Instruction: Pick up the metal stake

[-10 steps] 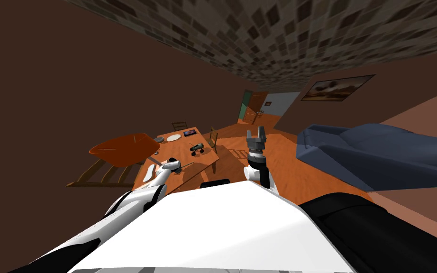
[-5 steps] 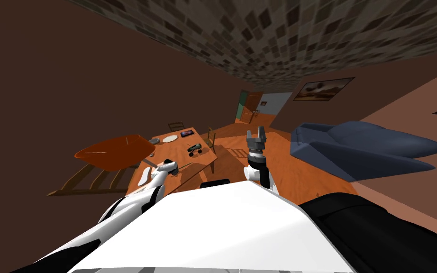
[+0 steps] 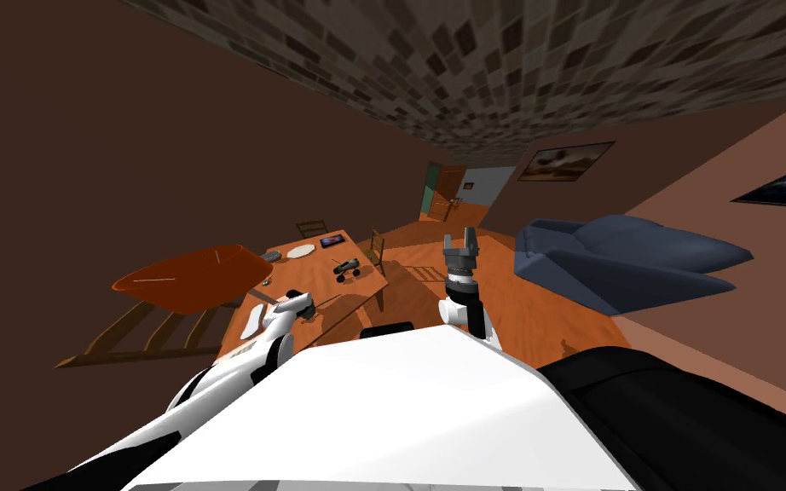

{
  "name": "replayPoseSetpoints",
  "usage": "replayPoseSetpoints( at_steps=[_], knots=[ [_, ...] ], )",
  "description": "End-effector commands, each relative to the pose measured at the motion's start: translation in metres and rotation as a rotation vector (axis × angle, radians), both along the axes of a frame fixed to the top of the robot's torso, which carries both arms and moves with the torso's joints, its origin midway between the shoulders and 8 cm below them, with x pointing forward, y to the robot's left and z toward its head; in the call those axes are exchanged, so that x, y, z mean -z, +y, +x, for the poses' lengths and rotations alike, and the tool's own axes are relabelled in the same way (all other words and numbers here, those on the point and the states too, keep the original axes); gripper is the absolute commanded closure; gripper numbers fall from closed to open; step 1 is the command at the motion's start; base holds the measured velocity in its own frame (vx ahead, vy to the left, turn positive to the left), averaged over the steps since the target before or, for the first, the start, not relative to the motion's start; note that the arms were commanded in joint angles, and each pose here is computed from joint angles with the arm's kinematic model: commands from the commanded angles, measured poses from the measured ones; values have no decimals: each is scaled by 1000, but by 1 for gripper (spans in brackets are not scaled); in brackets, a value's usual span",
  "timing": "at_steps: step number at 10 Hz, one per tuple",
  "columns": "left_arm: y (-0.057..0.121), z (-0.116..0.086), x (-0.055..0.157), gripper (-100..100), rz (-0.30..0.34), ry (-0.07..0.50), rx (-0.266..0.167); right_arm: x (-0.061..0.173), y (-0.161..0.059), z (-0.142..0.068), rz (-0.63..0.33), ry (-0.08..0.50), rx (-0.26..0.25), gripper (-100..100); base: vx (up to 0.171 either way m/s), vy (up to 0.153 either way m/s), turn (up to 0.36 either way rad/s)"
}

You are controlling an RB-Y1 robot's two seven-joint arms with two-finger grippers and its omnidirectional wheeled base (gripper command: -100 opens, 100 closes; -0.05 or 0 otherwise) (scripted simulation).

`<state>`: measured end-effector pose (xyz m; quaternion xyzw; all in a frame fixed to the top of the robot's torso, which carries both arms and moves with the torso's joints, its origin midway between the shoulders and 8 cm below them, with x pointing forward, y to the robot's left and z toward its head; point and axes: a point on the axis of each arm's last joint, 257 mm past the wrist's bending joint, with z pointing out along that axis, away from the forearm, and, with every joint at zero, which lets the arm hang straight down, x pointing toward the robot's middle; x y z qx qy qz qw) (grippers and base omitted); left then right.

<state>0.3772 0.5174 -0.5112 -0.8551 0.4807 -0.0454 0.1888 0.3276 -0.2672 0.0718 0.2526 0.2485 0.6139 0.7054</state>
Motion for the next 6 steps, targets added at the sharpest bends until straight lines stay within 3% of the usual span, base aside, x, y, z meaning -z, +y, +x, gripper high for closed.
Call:
replayPoseSetpoints(
  at_steps=[1,3,5,6],
  knots=[
    [18,-16,-2,100,29,26,3,0,0,0,0,0,0,0,-18,-17,-245],
    [26,-19,-4,100,10,5,-49,0,0,0,0,0,0,0,-16,-13,-51],
    [25,-19,-4,100,10,6,-47,0,0,0,0,0,0,0,-3,-3,16],
    [25,-19,-4,0,11,6,-49,0,0,0,0,0,0,0,0,0,0]
  ],
)
